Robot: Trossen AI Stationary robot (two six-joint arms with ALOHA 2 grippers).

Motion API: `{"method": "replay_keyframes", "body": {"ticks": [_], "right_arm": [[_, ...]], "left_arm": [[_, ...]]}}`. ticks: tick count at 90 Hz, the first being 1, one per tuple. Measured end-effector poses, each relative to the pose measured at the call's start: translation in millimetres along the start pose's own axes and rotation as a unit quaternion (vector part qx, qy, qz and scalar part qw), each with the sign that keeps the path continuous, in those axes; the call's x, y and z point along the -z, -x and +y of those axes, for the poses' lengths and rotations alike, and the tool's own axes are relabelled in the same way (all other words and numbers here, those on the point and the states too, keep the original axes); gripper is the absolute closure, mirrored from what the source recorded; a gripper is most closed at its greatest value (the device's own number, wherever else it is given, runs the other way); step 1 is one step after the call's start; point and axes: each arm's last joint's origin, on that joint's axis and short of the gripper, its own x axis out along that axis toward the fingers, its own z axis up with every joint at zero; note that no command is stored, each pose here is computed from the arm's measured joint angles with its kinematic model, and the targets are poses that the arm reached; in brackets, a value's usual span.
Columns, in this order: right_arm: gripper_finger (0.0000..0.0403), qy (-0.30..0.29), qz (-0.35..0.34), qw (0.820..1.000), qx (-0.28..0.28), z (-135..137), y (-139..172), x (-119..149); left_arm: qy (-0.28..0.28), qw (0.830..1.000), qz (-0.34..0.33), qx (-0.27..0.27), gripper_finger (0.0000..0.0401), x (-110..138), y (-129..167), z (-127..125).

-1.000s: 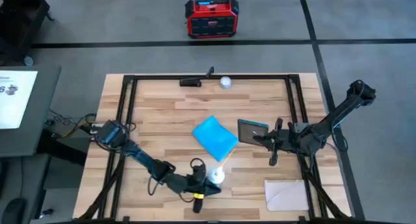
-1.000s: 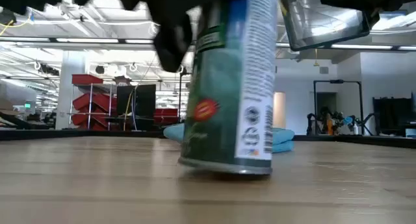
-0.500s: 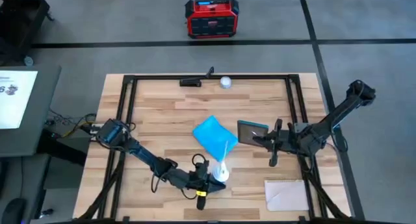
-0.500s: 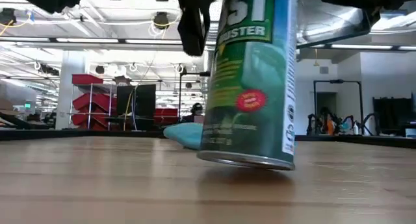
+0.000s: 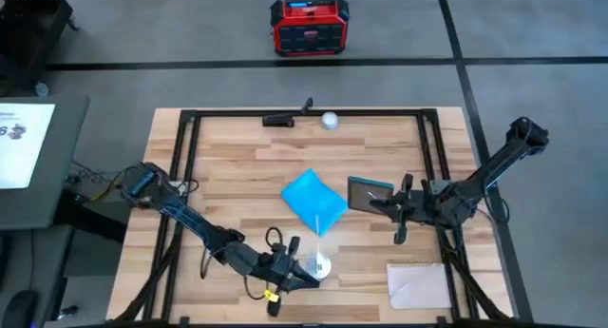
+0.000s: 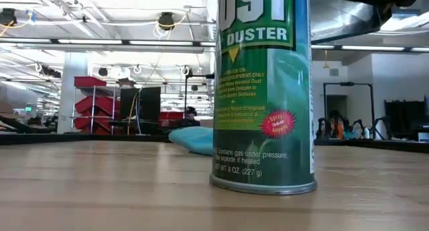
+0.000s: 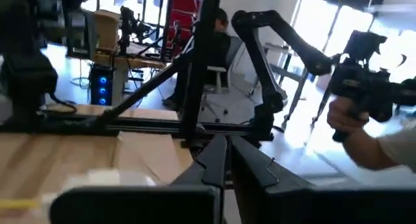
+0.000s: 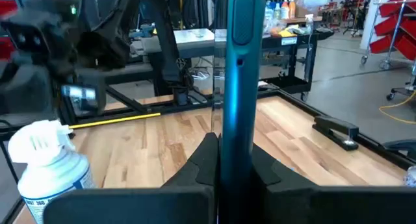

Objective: Apply microfiber cloth
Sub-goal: Spray the back of the black tablet using the spray can

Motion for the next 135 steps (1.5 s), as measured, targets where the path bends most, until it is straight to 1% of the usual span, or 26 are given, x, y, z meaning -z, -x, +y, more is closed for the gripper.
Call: {"method": "replay_keyframes", "body": {"ticks": [7,11,27,37,49,60,72,77,86,99,112,123,135], "right_arm": [[0.0394,0.013,0.000,1.000,-0.011,0,-1,0],[0.0394,0.019,0.003,1.000,-0.012,-1,-2,0],[0.0394,0.065,0.031,0.997,0.010,-8,-9,8],[0.0394,0.090,0.036,0.995,0.020,-12,-14,8],[0.0394,0.111,0.050,0.992,0.029,-12,-19,1],[0.0394,0.145,0.069,0.987,0.025,-9,-24,-4],[0.0394,0.195,0.096,0.976,0.030,-4,-34,-6],[0.0394,0.223,0.110,0.968,0.033,-2,-39,-7],[0.0394,0.280,0.140,0.949,0.044,1,-50,-9],[0.0394,0.355,0.185,0.914,0.059,1,-69,-15],[0.0394,0.420,0.210,0.881,0.060,3,-82,-26],[0.0394,0.455,0.229,0.859,0.056,5,-88,-33],[0.0394,0.487,0.242,0.837,0.057,10,-92,-38]], "left_arm": [[-0.043,0.999,0.026,0.000,0.0401,-17,15,-1],[-0.053,0.998,0.036,-0.010,0.0401,-28,24,1],[-0.050,0.996,0.048,-0.064,0.0401,-69,57,22],[-0.034,0.994,0.053,-0.091,0.0401,-87,74,40],[-0.005,0.988,0.067,-0.136,0.0401,-100,92,64],[0.022,0.980,0.089,-0.175,0.0401,-104,104,83],[0.045,0.971,0.104,-0.210,0.0401,-105,111,98],[0.051,0.967,0.112,-0.223,0.0401,-104,113,104],[0.065,0.962,0.119,-0.236,0.0401,-104,115,116],[0.081,0.958,0.127,-0.242,0.0401,-105,117,135],[0.104,0.954,0.130,-0.249,0.0401,-108,122,157],[0.135,0.954,0.130,-0.233,0.0401,-110,126,174],[0.181,0.956,0.135,-0.186,0.0401,-112,131,186]]}}
